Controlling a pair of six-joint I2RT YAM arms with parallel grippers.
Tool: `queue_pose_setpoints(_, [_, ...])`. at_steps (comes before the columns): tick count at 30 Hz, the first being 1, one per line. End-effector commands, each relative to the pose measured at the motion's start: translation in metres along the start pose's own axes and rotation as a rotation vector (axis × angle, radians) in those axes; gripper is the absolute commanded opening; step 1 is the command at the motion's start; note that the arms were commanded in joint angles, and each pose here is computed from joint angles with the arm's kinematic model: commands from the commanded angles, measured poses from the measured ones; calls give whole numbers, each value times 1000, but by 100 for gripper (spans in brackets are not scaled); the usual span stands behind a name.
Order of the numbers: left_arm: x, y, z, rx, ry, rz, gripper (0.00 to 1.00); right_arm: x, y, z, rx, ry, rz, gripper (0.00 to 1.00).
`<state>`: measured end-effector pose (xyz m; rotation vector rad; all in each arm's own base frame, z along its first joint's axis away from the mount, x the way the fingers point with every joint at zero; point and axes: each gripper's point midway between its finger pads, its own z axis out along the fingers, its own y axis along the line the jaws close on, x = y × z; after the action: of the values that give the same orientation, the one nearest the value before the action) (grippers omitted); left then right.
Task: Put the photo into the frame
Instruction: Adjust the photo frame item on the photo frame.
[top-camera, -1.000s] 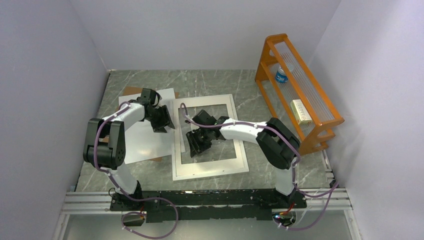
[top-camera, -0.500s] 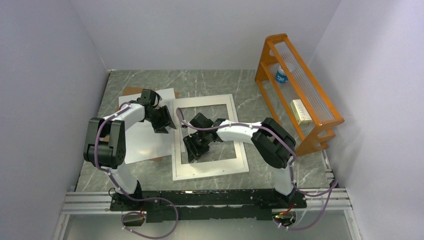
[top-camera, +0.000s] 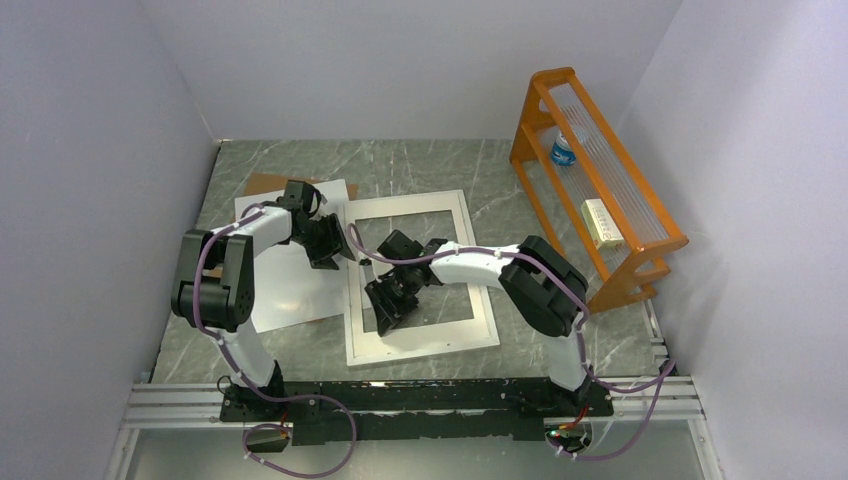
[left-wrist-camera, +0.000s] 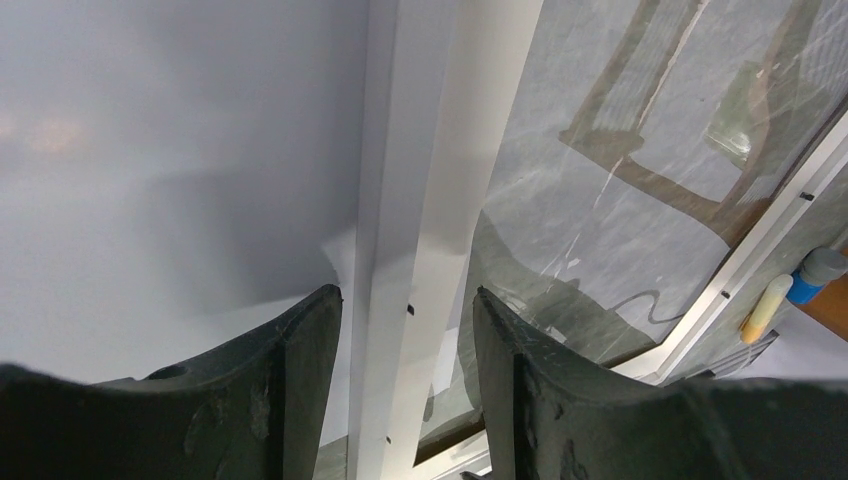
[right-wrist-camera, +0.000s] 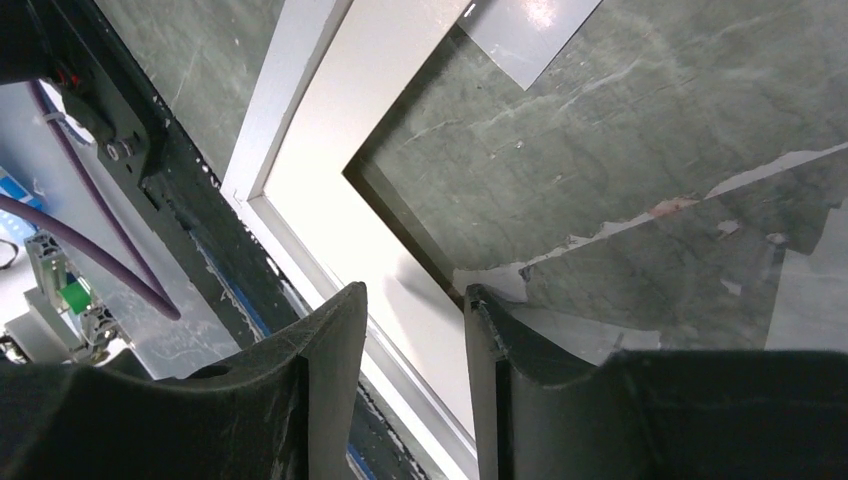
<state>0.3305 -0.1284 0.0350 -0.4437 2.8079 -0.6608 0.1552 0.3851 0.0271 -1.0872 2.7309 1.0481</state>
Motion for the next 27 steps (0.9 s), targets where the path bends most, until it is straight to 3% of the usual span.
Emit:
queue_pose_setpoints(1, [-13,-11,-2,39,-24,11,57,8,14,-4,-49,49,4,43])
queue_pose_setpoints(19, [-15,-13,-6,38,-34,18,58,5,21,-11,-21,82,131,36])
queue_pose_setpoints(27, [-18,-12,-12,23,-54,25,60,-1,11,-12,67,104,184,35])
